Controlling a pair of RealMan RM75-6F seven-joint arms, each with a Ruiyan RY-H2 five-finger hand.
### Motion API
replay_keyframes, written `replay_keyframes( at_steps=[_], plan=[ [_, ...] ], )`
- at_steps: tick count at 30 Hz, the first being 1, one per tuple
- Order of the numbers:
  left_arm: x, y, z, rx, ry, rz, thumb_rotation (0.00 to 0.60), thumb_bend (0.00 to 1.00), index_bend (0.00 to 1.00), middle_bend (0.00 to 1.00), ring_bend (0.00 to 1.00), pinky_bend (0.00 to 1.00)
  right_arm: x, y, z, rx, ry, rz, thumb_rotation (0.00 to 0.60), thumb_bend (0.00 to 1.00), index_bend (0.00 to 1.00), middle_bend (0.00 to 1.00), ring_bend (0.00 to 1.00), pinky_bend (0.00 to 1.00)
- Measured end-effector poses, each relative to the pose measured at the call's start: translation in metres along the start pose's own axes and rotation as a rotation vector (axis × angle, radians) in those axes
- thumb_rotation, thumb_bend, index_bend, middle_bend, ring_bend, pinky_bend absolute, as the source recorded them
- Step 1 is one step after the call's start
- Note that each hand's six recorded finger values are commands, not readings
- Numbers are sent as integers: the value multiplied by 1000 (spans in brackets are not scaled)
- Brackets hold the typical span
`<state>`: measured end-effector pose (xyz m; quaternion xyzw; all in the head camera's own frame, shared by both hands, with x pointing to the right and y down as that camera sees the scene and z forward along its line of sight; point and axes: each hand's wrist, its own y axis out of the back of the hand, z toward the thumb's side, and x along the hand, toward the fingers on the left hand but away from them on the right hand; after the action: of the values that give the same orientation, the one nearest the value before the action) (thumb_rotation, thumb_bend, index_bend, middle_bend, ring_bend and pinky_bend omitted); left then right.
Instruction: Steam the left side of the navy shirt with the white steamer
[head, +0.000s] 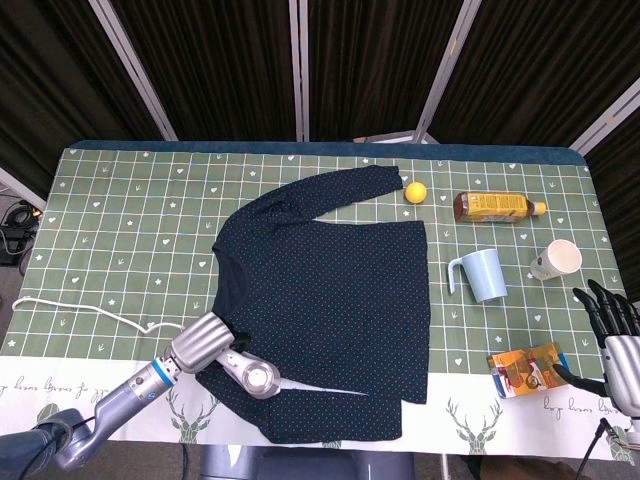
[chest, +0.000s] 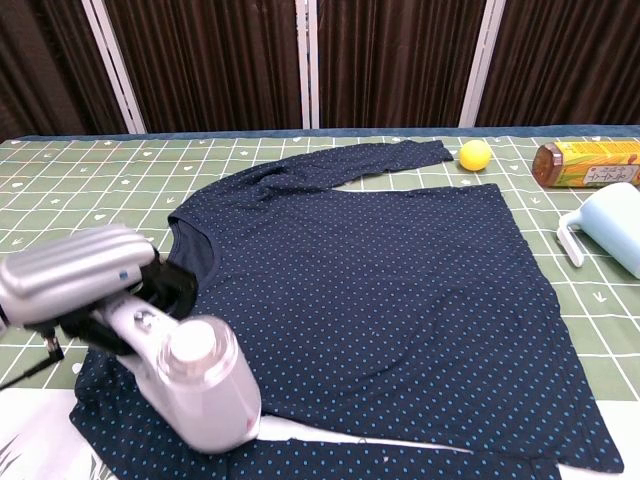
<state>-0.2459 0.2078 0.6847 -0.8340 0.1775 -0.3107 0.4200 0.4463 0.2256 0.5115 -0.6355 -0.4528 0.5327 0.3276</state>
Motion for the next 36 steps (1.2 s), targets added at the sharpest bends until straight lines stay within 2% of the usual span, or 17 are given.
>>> replay_keyframes(
  at_steps=[6,10,15,22,27,30,36],
  plan=[
    [4,32,-37,-7,118,98,600,334,917,862,769,997,0,0,1,1,3,1,600,0,0,0,0,0],
    [1,55,-72,-23,232,163,600,334,918,862,769,997,0,-1,2,1,4,2,600,0,0,0,0,0],
    [-13,74,-115,-24,370,201,600,334,918,862,769,997,0,-2,3,5,6,5,600,0,0,0,0,0],
    [-35,68,-168,-27,543,157,600,327,910,858,769,988,0,-4,4,11,8,12,600,0,0,0,0,0],
    [-42,56,-189,-36,615,123,600,319,872,831,760,956,0,-7,5,17,10,19,600,0,0,0,0,0],
    [-40,50,-193,-55,632,117,600,271,787,769,706,874,-1,-7,5,18,8,20,600,0,0,0,0,0],
    [-34,38,-197,-68,650,56,600,129,614,587,590,702,-1,-8,5,19,5,25,600,0,0,0,0,0]
  ],
)
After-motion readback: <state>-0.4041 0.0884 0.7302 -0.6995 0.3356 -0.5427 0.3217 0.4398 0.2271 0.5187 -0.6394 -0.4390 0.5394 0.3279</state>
